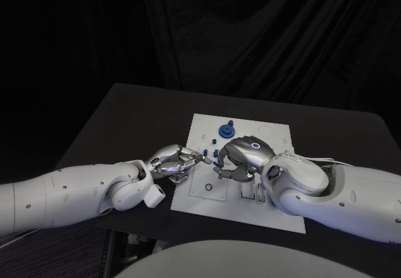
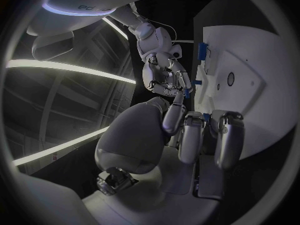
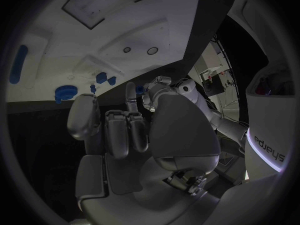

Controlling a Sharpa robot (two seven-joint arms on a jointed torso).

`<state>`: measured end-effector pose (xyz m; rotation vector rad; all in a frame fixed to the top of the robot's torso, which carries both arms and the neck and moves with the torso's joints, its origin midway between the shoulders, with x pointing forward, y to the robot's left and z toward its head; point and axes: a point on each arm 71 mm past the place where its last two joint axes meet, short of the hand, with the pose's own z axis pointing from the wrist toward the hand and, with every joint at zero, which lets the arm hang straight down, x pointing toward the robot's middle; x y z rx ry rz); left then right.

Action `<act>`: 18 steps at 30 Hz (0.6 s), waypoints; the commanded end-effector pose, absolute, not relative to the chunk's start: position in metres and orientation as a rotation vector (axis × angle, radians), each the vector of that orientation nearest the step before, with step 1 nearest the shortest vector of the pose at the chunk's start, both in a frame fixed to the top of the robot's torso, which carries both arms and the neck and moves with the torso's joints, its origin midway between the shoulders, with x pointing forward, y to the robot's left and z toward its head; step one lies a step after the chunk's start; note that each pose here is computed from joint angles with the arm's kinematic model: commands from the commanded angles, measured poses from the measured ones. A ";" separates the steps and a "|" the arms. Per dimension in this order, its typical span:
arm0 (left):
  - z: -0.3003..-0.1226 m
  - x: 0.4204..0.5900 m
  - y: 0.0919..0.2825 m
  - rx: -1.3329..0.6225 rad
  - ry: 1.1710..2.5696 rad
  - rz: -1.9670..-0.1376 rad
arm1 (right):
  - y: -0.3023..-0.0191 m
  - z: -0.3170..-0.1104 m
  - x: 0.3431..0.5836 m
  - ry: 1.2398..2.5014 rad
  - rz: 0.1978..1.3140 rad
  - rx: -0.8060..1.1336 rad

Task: Assemble the parts on the task board

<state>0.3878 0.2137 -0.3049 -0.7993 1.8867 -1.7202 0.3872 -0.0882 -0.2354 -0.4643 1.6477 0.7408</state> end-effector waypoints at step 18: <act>-0.311 0.387 0.208 -0.782 1.969 -1.716 | -0.083 -0.233 0.383 1.638 0.789 -0.485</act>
